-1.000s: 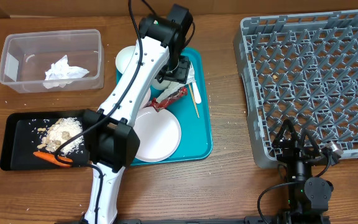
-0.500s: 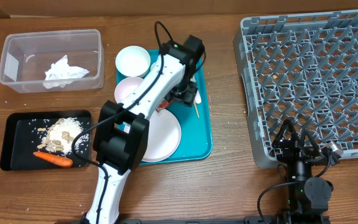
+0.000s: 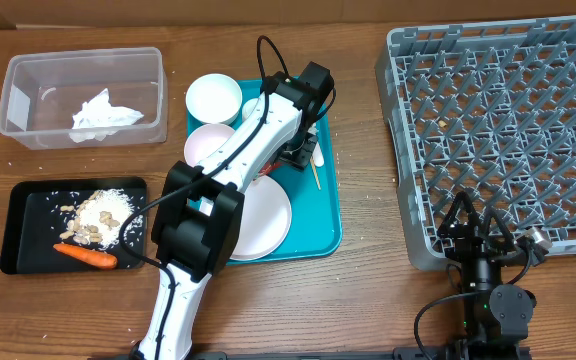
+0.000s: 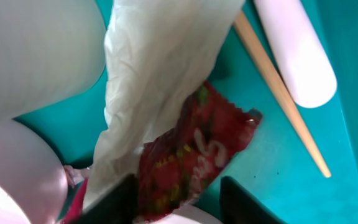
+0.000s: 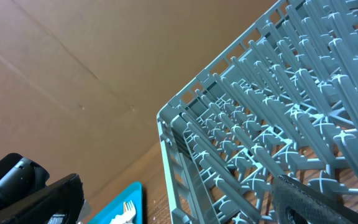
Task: Sort waste into correct bins and load items into the dishwasher rack
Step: 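Grasp the red snack wrapper on the teal tray with the left gripper, then carry the red wrapper left toward the clear plastic bin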
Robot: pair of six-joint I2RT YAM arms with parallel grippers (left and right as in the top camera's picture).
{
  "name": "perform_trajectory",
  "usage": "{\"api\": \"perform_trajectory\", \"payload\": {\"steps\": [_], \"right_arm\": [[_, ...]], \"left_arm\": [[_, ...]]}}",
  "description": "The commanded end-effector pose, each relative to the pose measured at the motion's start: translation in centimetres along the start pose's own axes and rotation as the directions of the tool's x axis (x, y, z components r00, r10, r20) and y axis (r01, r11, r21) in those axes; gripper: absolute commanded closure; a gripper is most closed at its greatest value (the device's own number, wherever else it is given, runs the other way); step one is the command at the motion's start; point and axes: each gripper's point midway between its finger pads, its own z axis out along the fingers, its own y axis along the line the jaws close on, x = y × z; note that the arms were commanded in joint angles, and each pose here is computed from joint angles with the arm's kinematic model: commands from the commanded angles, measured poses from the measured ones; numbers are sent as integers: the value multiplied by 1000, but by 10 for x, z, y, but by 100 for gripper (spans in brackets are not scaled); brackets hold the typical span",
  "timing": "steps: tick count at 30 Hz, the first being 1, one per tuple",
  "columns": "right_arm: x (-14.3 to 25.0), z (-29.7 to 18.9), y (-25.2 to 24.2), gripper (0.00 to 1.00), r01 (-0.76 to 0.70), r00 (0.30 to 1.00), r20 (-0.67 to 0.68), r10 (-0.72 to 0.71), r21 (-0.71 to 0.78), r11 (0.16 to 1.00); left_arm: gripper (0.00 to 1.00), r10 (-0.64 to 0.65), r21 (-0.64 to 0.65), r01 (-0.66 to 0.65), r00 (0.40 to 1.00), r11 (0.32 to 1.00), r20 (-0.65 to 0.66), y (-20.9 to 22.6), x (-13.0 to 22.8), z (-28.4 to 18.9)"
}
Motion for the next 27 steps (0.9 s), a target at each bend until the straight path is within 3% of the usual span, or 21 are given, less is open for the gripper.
{"api": "perform_trajectory", "payload": {"steps": [1,2,3,8,16,19,23,27], "right_arm": [[1,1,-4,0,8,1000,3,-8,11,1000],[1,1,-4,0,8,1000,3,-8,11,1000],[1,1,-4,0,8,1000,3,-8,11,1000],[1,1,-4,0,8,1000,3,-8,11,1000],[1,1,-4,0,8,1000,3,-8,11,1000],[1,1,-4,0,8,1000,3,-8,11,1000],[1,1,-4,0,8,1000,3,-8,11,1000],[1,1,-4,0,8,1000,3,-8,11,1000]], "left_arm": [[81,12,-20,-12,1000,1000,-17,1,4,3],[92,12,-19,-13,1000,1000,-26,1,6,3],[96,13,-15,-13,999,1000,-34,1,8,2],[96,-11,10,12,999,1000,-53,-1,14,-13],[96,-24,206,24,1000,978,-1,-24,2,-80],[96,-42,218,34,999,975,32,-18,-4,-101],[96,-133,231,104,985,967,112,24,-14,-146],[96,-313,247,259,926,934,212,99,-25,-179]]}}
